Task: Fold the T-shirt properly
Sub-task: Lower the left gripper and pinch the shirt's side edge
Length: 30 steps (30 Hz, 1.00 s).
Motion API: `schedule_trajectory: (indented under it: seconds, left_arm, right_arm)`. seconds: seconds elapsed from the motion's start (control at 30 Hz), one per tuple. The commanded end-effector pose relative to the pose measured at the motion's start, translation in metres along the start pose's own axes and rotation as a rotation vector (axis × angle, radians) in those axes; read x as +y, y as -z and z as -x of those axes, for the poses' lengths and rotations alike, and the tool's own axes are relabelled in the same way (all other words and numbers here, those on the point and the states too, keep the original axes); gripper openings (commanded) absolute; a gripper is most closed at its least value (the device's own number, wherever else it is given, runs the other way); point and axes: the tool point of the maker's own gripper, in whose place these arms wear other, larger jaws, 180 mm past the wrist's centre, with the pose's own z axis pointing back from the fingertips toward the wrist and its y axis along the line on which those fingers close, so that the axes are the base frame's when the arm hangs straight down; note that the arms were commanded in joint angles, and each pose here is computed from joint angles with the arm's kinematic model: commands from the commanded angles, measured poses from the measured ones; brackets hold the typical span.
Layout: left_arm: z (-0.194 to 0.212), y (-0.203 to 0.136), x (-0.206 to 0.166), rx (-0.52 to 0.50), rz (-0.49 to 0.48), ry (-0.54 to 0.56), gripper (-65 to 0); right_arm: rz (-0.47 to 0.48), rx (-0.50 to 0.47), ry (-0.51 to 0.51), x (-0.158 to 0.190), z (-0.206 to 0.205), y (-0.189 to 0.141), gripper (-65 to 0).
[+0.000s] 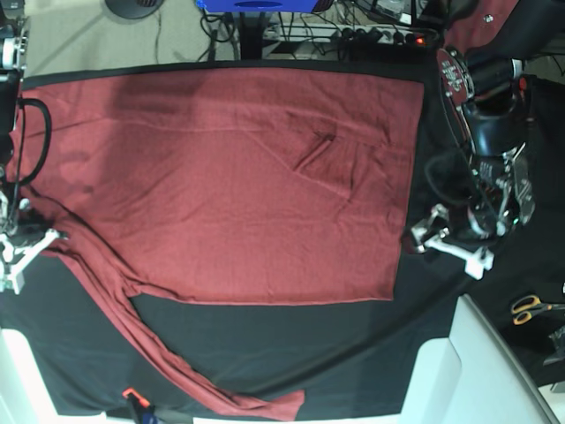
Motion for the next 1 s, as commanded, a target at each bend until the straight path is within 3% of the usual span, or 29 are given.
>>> schedule_trajectory:
  seconds: [0.0, 0.23, 0.4, 0.6, 0.73, 0.97]
  left_arm:
    - [0.004, 0.004, -0.013, 0.028, 0.024, 0.021, -11.8]
    - [0.022, 0.017, -0.034, 0.063, 0.059, 0.029, -13.5]
    - [0.028, 0.019, -0.037, 0.072, 0.064, 0.026, -35.7]
    - [0.028, 0.018, -0.034, 0.073, 0.058, 0.029, -47.2]
    - [0.027, 0.017, -0.032, 0.073, 0.052, 0.032, -65.0]
    - [0.047, 0.016, -0.021, 0.102, 0.036, 0.026, -65.0]
  right_arm:
    - [0.021, -0.064, -0.001, -0.011, -0.027, -0.006, -65.0]
    - [0.027, -0.067, 0.003, -0.015, -0.028, -0.007, -65.0]
    - [0.029, -0.067, 0.002, -0.016, -0.028, -0.007, -65.0]
    - [0.029, -0.067, 0.004, -0.016, -0.028, -0.007, -65.0]
    - [0.029, -0.067, 0.004, -0.016, -0.028, -0.007, -65.0]
    - [0.030, -0.063, 0.004, -0.017, -0.026, -0.007, -65.0]
